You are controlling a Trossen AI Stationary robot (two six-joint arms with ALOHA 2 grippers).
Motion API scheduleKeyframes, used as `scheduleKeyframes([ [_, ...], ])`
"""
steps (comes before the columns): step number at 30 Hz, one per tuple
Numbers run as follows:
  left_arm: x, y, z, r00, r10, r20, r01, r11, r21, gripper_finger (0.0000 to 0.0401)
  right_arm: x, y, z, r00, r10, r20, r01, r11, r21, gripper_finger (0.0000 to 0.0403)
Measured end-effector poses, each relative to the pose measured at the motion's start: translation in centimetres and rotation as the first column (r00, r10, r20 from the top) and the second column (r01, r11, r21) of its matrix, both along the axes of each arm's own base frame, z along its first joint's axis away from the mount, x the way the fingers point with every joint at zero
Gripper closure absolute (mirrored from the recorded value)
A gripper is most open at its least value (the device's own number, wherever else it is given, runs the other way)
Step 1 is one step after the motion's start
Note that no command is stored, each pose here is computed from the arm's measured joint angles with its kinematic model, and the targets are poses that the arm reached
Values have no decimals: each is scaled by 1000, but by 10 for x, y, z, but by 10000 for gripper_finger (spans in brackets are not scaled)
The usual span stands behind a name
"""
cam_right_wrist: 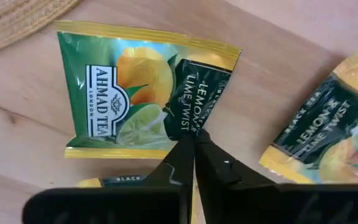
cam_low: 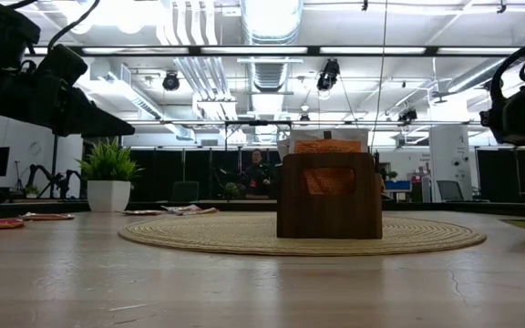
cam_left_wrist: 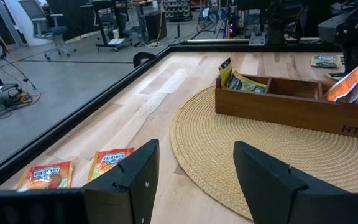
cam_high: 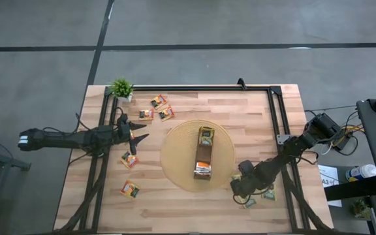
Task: Pick & Place Tea
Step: Put the yellow tea bag into the top section of the wooden organizer
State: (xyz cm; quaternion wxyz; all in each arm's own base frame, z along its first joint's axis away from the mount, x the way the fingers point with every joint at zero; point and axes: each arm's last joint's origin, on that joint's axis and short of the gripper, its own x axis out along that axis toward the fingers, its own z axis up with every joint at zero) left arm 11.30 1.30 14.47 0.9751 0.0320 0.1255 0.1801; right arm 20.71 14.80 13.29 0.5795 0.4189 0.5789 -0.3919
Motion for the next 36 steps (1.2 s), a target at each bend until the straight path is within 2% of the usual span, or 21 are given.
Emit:
scheduleKeyframes([
  [5,0,0,0,1000,0,0,0,1000,0,199,-1,-4,10,998,62,-3,-63,997,-47,395],
  [8,0,0,0,1000,0,0,0,1000,0,199,3,-3,28,993,110,40,-106,990,-96,395],
  [15,0,0,0,1000,0,-1,0,1000,0,199,12,-1,62,954,299,25,-287,932,-222,395],
  [19,0,0,0,1000,0,0,0,1000,0,199,16,-3,77,914,406,-4,-389,873,-294,395],
  [22,0,0,0,1000,0,-1,0,1000,0,199,19,-5,89,860,508,-48,-487,790,-372,395],
  [26,0,0,0,1000,0,0,0,1000,0,199,26,-14,99,804,585,-108,-556,675,-486,395],
  [29,0,0,0,1000,0,0,0,1000,0,199,34,-26,103,774,614,-154,-593,616,-519,395],
  [32,0,0,0,1000,0,-1,0,1000,0,199,41,-40,103,783,596,-178,-589,620,-518,394],
  [36,0,0,0,1000,0,-1,0,1000,0,199,46,-54,103,797,579,-175,-589,678,-440,394],
])
